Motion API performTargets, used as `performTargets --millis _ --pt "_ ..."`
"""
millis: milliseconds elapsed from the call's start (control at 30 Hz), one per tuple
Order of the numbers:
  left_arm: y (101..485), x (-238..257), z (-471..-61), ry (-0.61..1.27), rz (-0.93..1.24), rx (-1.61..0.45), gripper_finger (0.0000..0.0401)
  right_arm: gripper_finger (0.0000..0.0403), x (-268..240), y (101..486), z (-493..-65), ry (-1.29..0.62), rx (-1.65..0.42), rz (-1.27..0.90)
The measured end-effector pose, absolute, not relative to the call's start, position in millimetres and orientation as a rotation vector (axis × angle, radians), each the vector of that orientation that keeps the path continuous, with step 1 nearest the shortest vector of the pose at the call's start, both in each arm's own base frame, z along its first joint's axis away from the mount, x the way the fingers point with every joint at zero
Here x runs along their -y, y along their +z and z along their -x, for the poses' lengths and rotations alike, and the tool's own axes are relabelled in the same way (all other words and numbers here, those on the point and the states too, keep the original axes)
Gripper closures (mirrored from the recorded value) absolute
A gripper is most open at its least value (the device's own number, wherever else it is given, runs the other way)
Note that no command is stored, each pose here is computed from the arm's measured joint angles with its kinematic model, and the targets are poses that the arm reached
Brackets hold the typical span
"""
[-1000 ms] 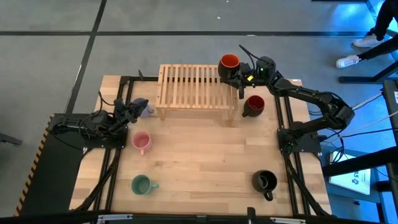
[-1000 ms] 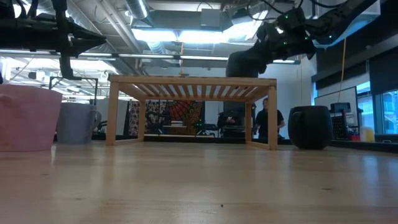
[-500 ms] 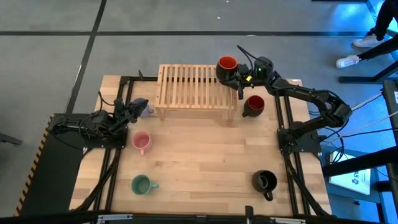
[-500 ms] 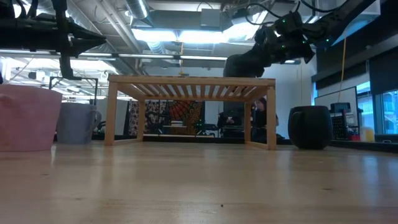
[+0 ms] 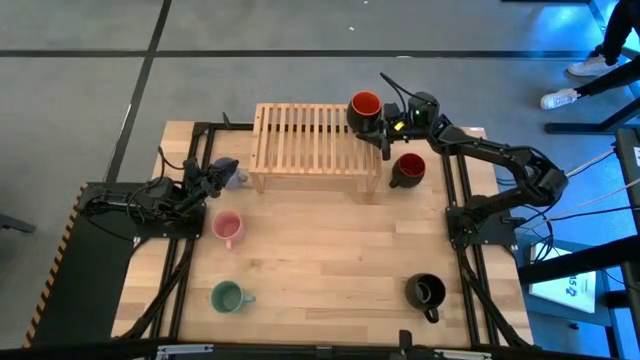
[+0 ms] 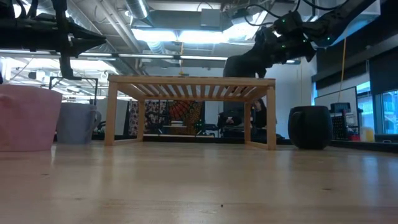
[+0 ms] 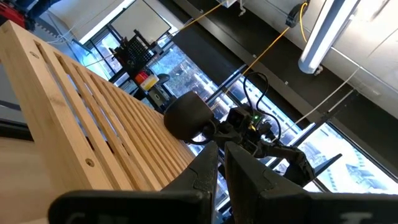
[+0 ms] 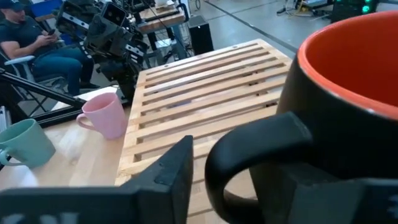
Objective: Place coffee mugs
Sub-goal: Put the black orange mugs on the shelf, then put the top black red mugs on the shelf
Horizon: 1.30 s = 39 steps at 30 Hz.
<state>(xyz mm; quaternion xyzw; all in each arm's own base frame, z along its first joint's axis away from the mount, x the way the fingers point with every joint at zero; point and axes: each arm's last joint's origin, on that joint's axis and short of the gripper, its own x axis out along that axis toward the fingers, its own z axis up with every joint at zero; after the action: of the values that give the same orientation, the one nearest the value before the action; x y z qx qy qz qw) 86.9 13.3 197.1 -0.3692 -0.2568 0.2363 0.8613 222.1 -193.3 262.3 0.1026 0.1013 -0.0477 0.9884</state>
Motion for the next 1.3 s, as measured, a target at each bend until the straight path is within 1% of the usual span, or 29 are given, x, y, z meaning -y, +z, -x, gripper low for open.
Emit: performTargets --millis 167,267,467,700,933,1033,1100,1200,1300 --pt "197 -13 -87 0.494 0.774 0.538 0.0378 0.0246 187 268 -215 -0.105 -0.226 -0.219" --pt "197 -13 -87 0.493 0.774 0.538 0.0378 0.0245 182 269 -210 -0.106 -0.265 -0.23" --pt "197 -13 -87 0.493 0.774 0.538 0.0378 0.0244 173 271 -199 -0.174 -0.344 -0.271" --pt "197 -13 -87 0.493 0.774 0.538 0.0378 0.0244 152 286 -175 -0.225 -0.399 -0.306" --pt "197 -13 -87 0.494 0.775 0.538 0.0378 0.0244 122 296 -144 -0.279 -0.465 -0.525" --pt "197 -13 -87 0.497 0.775 0.539 0.0378 0.0244 111 291 -134 -0.328 -0.549 -0.64" --pt "197 -14 -87 0.507 0.776 0.542 0.0378 0.0244 104 284 -131 -0.382 -0.642 -0.71" --pt "197 -14 -86 0.526 0.776 0.547 0.0378 0.0244 97 274 -132 -0.471 -0.767 -0.741" --pt "197 -14 -86 0.552 0.753 0.544 0.0378 0.0244 98 265 -140 -0.571 -0.843 -0.762"
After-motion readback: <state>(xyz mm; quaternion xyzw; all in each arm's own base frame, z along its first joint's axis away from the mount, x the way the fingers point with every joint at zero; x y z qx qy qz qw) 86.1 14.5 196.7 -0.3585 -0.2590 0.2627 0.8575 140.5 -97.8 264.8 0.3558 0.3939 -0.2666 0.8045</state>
